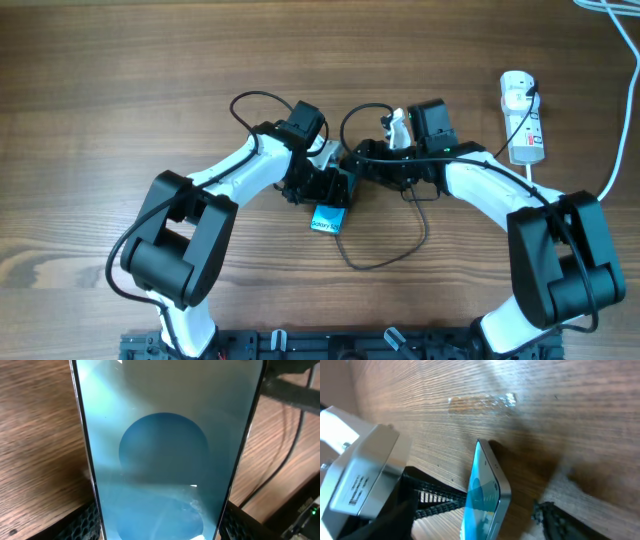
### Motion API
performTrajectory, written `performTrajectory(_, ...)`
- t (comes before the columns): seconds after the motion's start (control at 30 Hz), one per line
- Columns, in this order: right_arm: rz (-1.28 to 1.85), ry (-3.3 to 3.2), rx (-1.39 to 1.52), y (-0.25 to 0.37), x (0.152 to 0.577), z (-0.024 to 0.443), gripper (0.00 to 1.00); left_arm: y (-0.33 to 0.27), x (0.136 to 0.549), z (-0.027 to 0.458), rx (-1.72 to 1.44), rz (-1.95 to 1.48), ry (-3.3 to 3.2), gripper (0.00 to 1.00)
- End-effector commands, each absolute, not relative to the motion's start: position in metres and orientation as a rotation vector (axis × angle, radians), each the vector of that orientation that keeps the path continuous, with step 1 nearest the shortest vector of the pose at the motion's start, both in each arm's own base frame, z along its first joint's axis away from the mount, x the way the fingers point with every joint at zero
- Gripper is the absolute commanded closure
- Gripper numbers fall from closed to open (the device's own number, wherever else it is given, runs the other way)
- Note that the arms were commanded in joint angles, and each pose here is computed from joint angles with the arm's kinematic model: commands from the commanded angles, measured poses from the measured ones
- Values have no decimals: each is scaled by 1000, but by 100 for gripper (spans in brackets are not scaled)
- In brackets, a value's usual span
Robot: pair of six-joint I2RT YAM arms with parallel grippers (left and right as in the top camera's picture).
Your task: Plug charger to phone and switch on socket
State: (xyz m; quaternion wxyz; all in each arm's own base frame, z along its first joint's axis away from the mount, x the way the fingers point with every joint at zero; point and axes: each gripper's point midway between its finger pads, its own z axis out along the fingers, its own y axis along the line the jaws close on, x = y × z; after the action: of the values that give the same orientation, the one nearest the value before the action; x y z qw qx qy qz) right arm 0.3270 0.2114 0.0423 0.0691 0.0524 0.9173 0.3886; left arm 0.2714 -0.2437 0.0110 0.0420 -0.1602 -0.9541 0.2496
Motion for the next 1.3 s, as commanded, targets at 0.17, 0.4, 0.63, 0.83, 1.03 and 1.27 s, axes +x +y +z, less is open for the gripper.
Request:
performTrajectory(0.17, 1066, 2773, 257, 209, 329, 40, 38, -235, 246, -21, -544, 699, -2825, 29)
performTrajectory(0.4, 979, 2791, 285, 215, 323, 26, 42, -235, 246, -21, -545, 700, -2828, 28)
performTrajectory(0.63, 987, 2820, 205, 235, 311, 19, 60, -235, 247, -21, -548, 703, -2832, 28)
performTrajectory(0.83, 983, 2836, 218, 235, 308, 17, 67, -236, 250, -21, -553, 704, -2841, 27)
performTrajectory(1.03, 948, 2871, 239, 230, 302, 13, 71, -236, 250, -21, -556, 708, -2844, 26)
performTrajectory(1.27, 945, 2870, 240, 230, 302, 13, 94, -237, 251, -21, -557, 709, -2846, 25)
